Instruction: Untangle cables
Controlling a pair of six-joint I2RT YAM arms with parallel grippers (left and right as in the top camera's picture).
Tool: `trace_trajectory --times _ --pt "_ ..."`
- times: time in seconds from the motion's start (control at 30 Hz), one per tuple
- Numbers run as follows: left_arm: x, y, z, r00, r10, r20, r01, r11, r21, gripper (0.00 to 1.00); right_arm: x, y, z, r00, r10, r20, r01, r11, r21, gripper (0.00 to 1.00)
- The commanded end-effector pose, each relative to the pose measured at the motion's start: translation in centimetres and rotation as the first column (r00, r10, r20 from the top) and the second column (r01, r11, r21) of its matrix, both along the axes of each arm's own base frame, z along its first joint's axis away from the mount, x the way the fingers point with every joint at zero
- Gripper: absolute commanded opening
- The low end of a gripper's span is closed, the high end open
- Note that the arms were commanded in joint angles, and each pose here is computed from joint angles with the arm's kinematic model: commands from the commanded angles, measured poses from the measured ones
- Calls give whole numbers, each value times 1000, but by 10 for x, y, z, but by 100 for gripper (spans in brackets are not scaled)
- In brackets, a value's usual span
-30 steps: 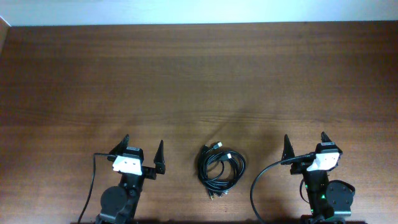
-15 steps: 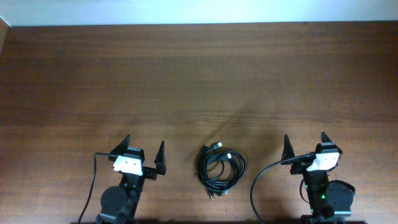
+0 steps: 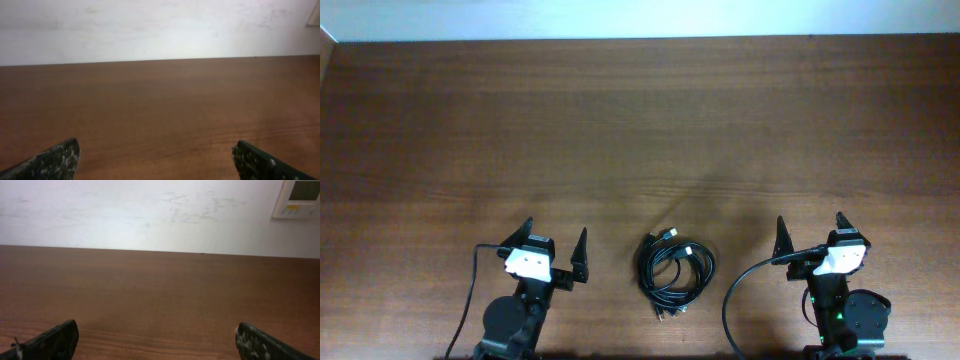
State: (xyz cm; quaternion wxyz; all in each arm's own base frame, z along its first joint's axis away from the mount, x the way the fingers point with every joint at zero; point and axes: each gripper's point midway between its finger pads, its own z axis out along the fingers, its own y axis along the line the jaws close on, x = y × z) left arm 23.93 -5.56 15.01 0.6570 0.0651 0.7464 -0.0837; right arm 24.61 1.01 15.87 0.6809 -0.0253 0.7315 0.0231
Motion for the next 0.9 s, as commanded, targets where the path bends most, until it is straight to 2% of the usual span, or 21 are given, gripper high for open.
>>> trace_trajectory --times 0.0,0.47,0.77,0.87 --pt "-3 0 7 1000 -8 -12 8 1000 18 99 0 -1 -2 1000 -8 -4 8 1000 -1 99" --pt "-3 -3 11 996 -23 -87 26 999 34 99 0 -1 -2 1000 -8 -4 8 1000 -1 99" --pt "11 -8 1 970 -25 -242 43 997 67 99 0 -1 -2 1000 -8 -4 8 1000 -1 99" --pt "22 -14 -5 943 -35 -332 65 995 79 99 0 -1 -2 1000 -8 -4 8 1000 -1 99"
